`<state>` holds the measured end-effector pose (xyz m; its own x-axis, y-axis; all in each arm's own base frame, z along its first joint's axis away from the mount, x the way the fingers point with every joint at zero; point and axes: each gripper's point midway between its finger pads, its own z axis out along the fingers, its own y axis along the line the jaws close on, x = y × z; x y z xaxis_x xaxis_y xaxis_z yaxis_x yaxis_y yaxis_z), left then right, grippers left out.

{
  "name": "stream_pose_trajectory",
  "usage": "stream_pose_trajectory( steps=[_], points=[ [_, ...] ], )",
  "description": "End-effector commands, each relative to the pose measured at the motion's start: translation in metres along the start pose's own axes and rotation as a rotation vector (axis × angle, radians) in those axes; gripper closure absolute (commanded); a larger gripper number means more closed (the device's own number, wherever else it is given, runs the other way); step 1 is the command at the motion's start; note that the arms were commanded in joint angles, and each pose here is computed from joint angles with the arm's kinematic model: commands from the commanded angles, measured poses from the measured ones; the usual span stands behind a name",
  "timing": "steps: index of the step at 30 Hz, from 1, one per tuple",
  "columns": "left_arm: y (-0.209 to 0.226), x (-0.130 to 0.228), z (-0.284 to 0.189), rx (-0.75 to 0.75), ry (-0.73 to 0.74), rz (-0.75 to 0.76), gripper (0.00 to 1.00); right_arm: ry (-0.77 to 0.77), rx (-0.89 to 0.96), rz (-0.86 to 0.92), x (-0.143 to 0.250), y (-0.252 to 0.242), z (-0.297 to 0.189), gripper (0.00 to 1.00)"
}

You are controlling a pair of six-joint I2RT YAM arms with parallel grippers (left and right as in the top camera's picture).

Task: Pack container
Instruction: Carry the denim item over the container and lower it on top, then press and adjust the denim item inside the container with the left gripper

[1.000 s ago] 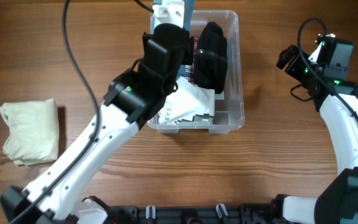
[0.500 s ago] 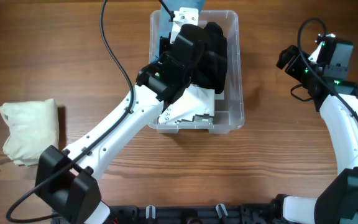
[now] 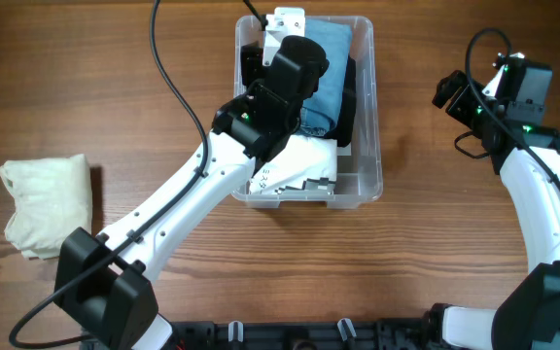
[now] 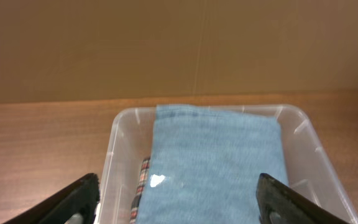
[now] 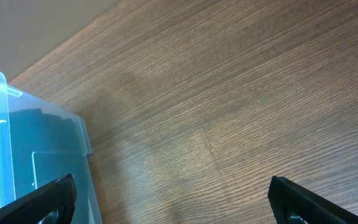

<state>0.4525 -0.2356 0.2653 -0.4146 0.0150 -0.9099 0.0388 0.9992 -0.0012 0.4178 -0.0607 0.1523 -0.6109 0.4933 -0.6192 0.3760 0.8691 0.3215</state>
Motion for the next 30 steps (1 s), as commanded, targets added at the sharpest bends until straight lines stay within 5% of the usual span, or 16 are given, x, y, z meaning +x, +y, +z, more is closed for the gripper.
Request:
stream_pose_trajectory(
  steps=[1, 6, 9, 13, 22, 30],
  points=[
    [0.003, -0.022, -0.003, -0.003, -0.065, -0.039, 0.19, -0.016, -0.013, -0.016, -0.009, 0.004, -0.001, 0.0],
    [-0.045, -0.022, -0.008, 0.267, -0.041, -0.053, 0.31, -0.016, -0.013, -0.016, -0.009, 0.004, -0.001, 0.0],
    [-0.076, -0.012, -0.003, 0.421, -0.02, -0.051, 0.47, -0.016, -0.013, -0.016, -0.009, 0.004, -0.001, 0.0],
    [-0.101, 0.009, 0.02, 0.495, -0.005, -0.048, 0.96, -0.016, -0.013, -0.016, -0.009, 0.004, -0.001, 0.0],
    [-0.158, 0.049, 0.028, 0.737, 0.042, -0.025, 0.96, -0.016, -0.013, -0.016, -0.009, 0.004, -0.001, 0.0],
    [-0.152, 0.068, 0.05, 0.654, 0.058, -0.021, 0.96, -0.016, -0.013, -0.016, -0.009, 0.004, -0.001, 0.0]
  ],
)
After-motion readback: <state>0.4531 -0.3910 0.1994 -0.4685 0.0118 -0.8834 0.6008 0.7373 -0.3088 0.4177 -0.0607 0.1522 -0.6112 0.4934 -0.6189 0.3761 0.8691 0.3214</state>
